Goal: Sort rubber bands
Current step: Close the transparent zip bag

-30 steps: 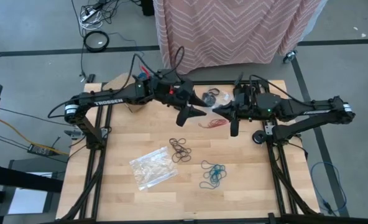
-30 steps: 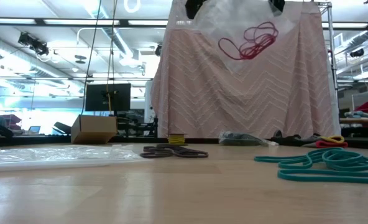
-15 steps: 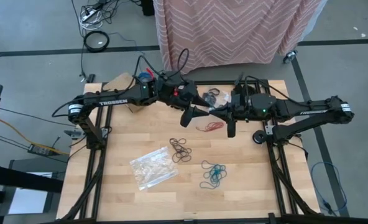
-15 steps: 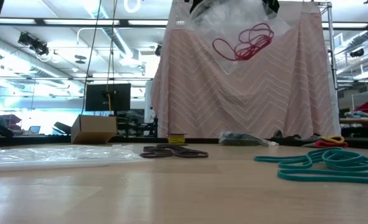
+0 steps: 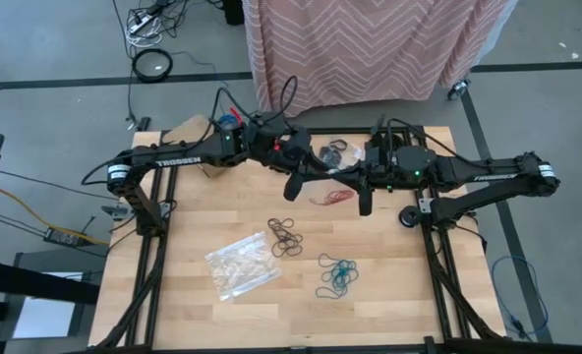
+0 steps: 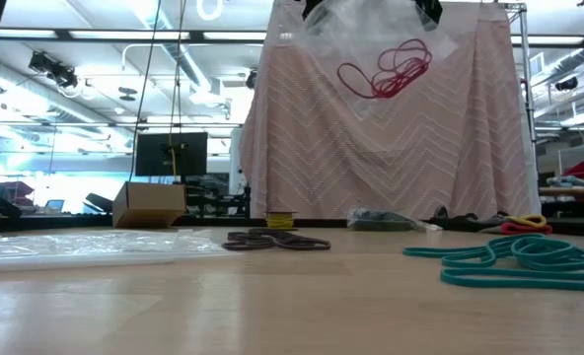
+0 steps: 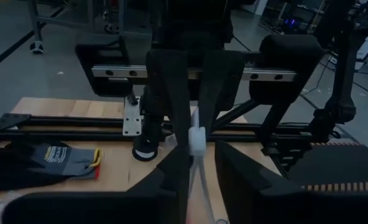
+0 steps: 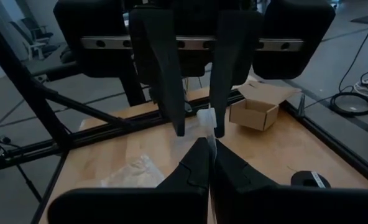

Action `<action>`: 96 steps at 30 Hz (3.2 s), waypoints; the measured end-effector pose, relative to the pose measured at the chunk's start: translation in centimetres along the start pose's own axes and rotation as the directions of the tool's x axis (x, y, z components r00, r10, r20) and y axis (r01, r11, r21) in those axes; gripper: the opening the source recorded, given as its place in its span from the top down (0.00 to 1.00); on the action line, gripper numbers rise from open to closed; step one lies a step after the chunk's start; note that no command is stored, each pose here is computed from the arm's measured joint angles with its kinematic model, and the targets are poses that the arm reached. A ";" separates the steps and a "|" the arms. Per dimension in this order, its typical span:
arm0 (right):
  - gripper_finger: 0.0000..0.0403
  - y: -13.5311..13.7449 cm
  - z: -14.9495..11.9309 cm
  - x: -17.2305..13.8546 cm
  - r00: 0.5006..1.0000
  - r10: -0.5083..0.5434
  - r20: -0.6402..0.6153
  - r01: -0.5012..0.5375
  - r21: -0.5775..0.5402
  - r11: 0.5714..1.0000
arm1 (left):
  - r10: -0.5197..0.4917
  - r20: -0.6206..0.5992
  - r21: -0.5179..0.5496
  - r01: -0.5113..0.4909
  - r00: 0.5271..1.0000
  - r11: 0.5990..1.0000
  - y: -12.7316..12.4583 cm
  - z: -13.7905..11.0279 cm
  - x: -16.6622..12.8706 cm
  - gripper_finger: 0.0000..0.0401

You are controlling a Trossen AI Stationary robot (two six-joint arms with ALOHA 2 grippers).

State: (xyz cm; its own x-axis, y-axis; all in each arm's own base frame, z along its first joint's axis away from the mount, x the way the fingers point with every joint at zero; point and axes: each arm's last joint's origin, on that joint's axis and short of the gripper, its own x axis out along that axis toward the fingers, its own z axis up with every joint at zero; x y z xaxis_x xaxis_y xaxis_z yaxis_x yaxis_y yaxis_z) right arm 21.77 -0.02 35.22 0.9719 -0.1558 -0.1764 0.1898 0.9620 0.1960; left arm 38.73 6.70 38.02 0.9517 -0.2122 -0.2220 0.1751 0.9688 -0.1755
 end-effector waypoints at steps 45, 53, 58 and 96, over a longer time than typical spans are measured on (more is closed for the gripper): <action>1.00 0.1 0.7 -0.6 0.998 0.024 0.052 -0.025 0.010 1.000 | 0.003 -0.023 -0.036 -0.004 1.000 0.999 -0.1 -0.1 -0.1 0.97; 1.00 0.1 0.9 -0.8 0.997 0.021 0.074 -0.022 0.015 1.000 | -0.006 -0.054 -0.050 0.003 0.999 0.999 -0.1 -0.5 0.0 0.97; 1.00 0.1 0.9 -0.8 0.997 0.020 0.074 -0.021 0.016 1.000 | -0.007 -0.061 -0.053 0.004 0.998 0.999 -0.1 -0.6 0.0 0.97; 0.90 -0.7 0.5 -0.8 0.994 0.106 -0.014 -0.106 -0.039 0.994 | -0.053 -0.021 -0.045 0.052 0.998 0.998 -0.3 -0.2 0.0 0.98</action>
State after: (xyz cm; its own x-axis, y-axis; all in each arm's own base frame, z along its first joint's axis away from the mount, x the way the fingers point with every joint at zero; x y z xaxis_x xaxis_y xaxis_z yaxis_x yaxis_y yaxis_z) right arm 20.93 -0.66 35.67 0.9845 -0.0502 -0.1683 0.0800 0.9812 0.1757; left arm 38.66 6.38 37.89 0.9357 -0.2657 -0.2322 0.2126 0.9497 -0.2300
